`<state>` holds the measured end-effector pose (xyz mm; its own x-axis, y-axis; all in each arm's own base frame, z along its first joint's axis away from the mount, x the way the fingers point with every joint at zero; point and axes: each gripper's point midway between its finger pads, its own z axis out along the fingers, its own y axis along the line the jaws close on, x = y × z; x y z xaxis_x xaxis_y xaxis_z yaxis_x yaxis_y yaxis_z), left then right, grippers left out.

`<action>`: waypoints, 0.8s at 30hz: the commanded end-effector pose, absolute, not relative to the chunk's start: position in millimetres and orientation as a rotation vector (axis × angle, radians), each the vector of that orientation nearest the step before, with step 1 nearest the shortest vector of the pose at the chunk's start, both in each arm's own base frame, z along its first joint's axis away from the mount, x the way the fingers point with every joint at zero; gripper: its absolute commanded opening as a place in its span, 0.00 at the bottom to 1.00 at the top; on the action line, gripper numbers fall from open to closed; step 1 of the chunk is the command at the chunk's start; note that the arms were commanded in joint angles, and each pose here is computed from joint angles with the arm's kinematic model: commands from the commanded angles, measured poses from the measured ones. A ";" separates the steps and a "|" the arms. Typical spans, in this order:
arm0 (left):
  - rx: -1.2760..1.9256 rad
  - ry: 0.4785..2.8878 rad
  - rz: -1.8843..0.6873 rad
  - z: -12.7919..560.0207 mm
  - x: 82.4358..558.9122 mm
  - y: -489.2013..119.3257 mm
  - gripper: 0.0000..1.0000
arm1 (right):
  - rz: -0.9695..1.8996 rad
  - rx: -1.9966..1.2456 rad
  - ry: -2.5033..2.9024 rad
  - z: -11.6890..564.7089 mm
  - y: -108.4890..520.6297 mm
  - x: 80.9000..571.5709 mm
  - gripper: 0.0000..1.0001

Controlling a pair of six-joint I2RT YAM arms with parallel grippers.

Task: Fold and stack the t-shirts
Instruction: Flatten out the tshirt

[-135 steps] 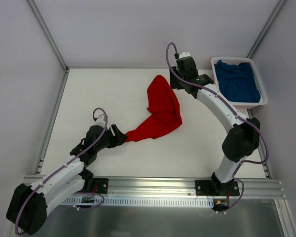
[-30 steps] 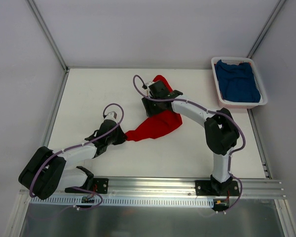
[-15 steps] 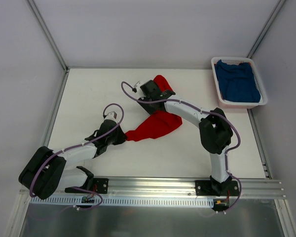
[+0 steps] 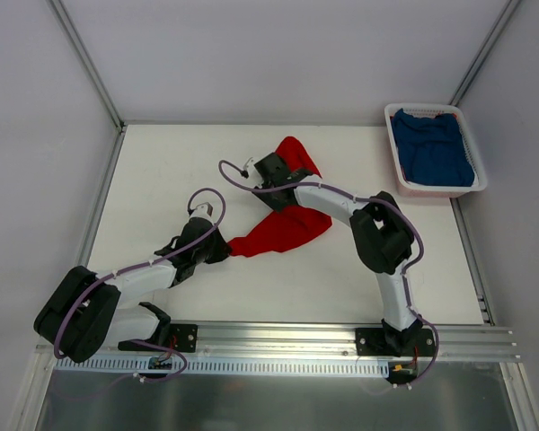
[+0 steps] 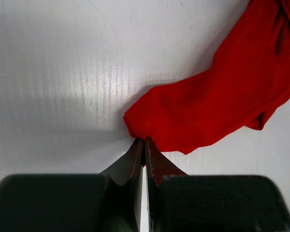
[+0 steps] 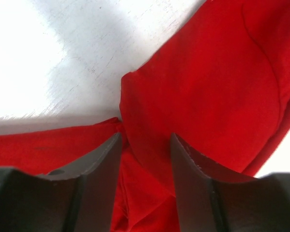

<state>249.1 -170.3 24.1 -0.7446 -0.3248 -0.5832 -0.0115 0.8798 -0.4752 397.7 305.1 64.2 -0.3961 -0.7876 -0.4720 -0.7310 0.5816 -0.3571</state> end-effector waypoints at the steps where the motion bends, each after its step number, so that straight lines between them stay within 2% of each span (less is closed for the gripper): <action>1: -0.219 2.315 -0.584 30.4 254.3 -172.6 0.00 | -0.114 -1.216 2.177 65.8 308.8 405.6 0.46; 5: -0.216 2.322 -0.579 27.6 253.1 -172.3 0.00 | -0.110 -1.214 2.184 63.0 308.3 408.0 0.35; 6: -0.214 2.319 -0.580 28.3 253.5 -172.5 0.00 | -0.111 -1.212 2.187 62.0 307.2 409.2 0.28; 13: -0.215 2.320 -0.581 28.1 253.7 -172.4 0.00 | -0.113 -1.189 2.181 65.4 308.8 411.5 0.01; 19: -0.194 2.316 -0.574 33.2 256.4 -173.6 0.00 | -0.105 -1.145 2.169 79.5 309.2 413.0 0.00; 24: -0.155 2.260 -0.549 65.8 270.8 -174.9 0.00 | -0.105 -1.071 2.115 121.5 307.1 416.9 0.00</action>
<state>251.0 -168.3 27.4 -0.7458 -0.2981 -0.5957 -0.0008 0.8947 -0.4467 404.7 300.9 56.0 -0.4105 -0.7812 -0.4703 -0.7208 0.5939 -0.3573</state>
